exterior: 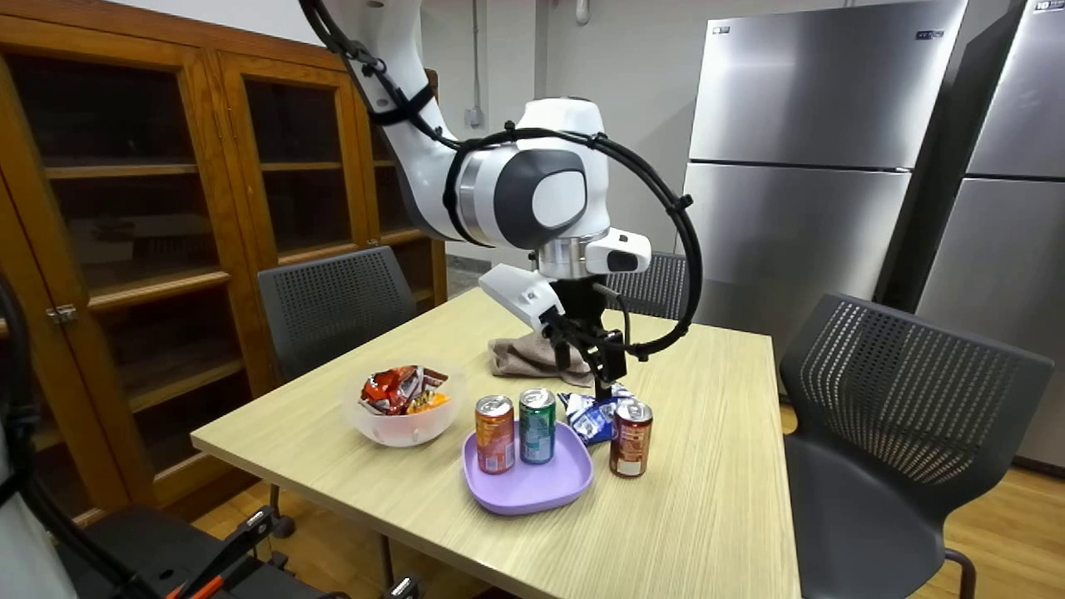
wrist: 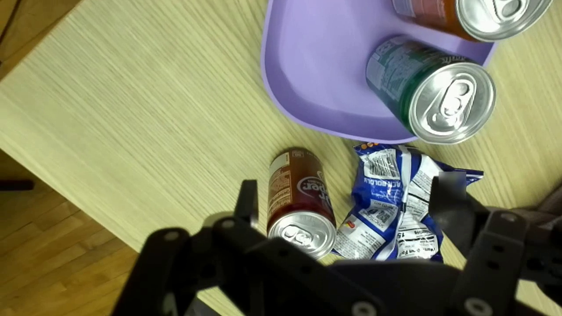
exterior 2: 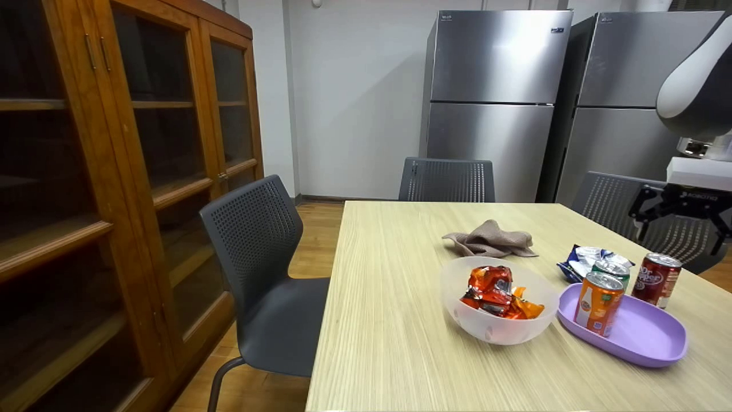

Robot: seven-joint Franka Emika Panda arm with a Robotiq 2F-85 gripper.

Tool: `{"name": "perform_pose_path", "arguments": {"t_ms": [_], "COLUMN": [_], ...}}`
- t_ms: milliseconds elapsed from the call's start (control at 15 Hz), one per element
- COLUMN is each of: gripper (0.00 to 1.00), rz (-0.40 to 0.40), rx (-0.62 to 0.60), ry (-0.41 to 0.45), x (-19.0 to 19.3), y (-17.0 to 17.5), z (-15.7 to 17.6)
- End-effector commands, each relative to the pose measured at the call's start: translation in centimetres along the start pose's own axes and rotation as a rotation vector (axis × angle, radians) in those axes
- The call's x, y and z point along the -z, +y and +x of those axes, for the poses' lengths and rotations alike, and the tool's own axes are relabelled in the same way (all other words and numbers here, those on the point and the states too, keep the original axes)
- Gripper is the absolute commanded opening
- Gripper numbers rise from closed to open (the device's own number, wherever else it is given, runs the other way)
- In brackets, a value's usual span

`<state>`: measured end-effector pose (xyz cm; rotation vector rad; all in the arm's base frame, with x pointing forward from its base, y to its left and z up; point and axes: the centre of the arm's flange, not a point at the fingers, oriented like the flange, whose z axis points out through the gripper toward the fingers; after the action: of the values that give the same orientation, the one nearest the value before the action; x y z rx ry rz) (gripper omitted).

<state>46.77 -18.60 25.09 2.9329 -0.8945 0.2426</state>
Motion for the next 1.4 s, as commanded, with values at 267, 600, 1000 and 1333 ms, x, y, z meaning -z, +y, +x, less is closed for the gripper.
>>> {"name": "perform_pose_path", "arguments": {"t_ms": [267, 600, 1000, 1333], "gripper": [1.0, 1.0, 1.0, 1.0], "rz": [-0.008, -0.015, -0.025, -0.037], "rx": [-0.128, -0.17, -0.194, -0.202], "ry": [-0.009, -0.022, -0.047, -0.071], "x": [-3.3, -5.4, -7.6, -8.8], "y": [-0.1, 0.3, 0.5, 0.6], "z": [5.1, 7.1, 8.2, 8.3]}}
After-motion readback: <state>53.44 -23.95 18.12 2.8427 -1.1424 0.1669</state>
